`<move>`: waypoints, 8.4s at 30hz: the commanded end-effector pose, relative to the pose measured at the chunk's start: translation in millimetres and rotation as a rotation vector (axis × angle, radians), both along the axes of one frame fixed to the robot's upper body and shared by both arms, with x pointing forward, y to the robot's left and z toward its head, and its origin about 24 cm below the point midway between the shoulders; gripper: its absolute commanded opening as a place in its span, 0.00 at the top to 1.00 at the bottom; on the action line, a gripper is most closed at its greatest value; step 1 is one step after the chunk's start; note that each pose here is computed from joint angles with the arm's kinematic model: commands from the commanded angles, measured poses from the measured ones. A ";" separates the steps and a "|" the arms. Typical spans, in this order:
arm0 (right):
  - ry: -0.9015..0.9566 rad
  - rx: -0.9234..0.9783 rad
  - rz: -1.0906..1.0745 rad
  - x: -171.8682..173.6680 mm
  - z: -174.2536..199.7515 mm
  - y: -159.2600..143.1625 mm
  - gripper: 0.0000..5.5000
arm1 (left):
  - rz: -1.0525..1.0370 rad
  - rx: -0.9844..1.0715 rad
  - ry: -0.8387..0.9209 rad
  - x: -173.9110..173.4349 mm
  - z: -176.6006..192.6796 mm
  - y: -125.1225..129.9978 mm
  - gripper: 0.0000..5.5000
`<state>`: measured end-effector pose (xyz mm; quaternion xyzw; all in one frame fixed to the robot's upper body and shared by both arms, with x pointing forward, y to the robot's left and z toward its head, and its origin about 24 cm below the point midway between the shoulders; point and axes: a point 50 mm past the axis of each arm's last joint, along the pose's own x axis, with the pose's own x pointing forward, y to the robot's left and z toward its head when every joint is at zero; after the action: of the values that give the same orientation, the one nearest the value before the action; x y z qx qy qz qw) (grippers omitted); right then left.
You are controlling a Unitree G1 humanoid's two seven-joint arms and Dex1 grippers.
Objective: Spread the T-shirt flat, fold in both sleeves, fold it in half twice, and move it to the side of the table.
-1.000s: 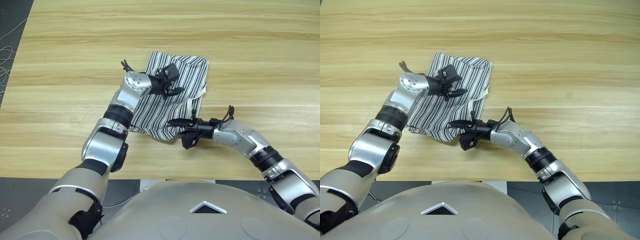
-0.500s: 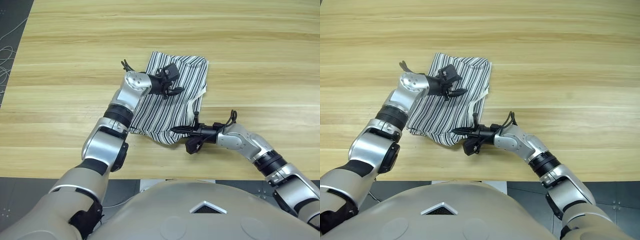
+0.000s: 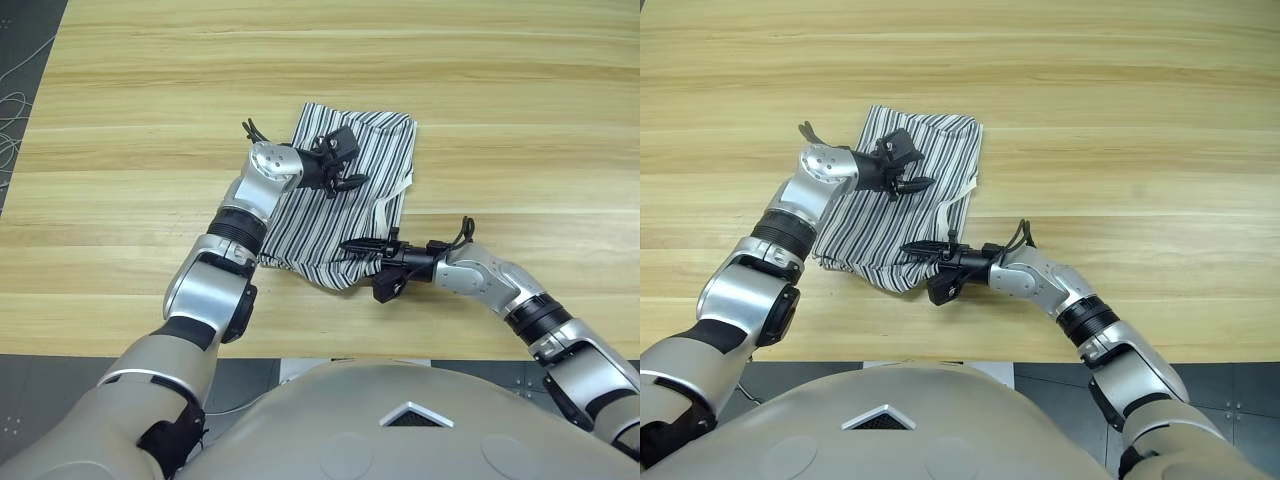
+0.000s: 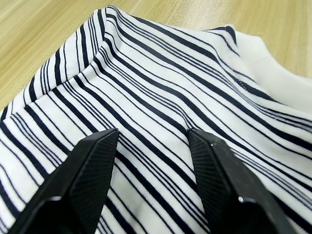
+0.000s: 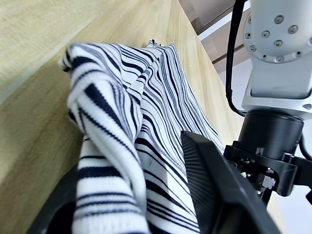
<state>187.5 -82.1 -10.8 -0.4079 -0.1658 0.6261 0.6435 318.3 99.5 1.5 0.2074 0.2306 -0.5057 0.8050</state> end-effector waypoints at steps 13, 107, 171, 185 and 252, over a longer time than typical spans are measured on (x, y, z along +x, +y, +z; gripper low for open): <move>0.087 -0.171 0.078 -18.8 -40.2 -32.5 0.39 | 0.023 0.111 0.158 -24.3 -36.8 15.1 0.51; 0.300 0.120 -0.473 82.6 52.6 -39.4 0.98 | 0.035 0.176 -0.010 -26.7 -20.6 64.2 0.51; 0.347 0.249 -0.873 171.1 51.5 -45.9 0.80 | 0.120 0.102 -0.039 -17.1 -6.1 70.4 0.51; 0.523 0.088 -0.730 159.2 37.1 -43.4 0.76 | 0.115 0.089 -0.044 -15.7 -3.9 67.4 0.51; 0.840 0.128 -0.714 134.4 6.4 -51.2 0.58 | 0.677 -0.579 0.320 -77.1 32.8 45.7 0.51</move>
<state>328.7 -131.8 6.3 -0.1105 0.1913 0.4669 0.8563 236.4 148.1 32.8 -0.2040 0.2585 -0.2846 0.9003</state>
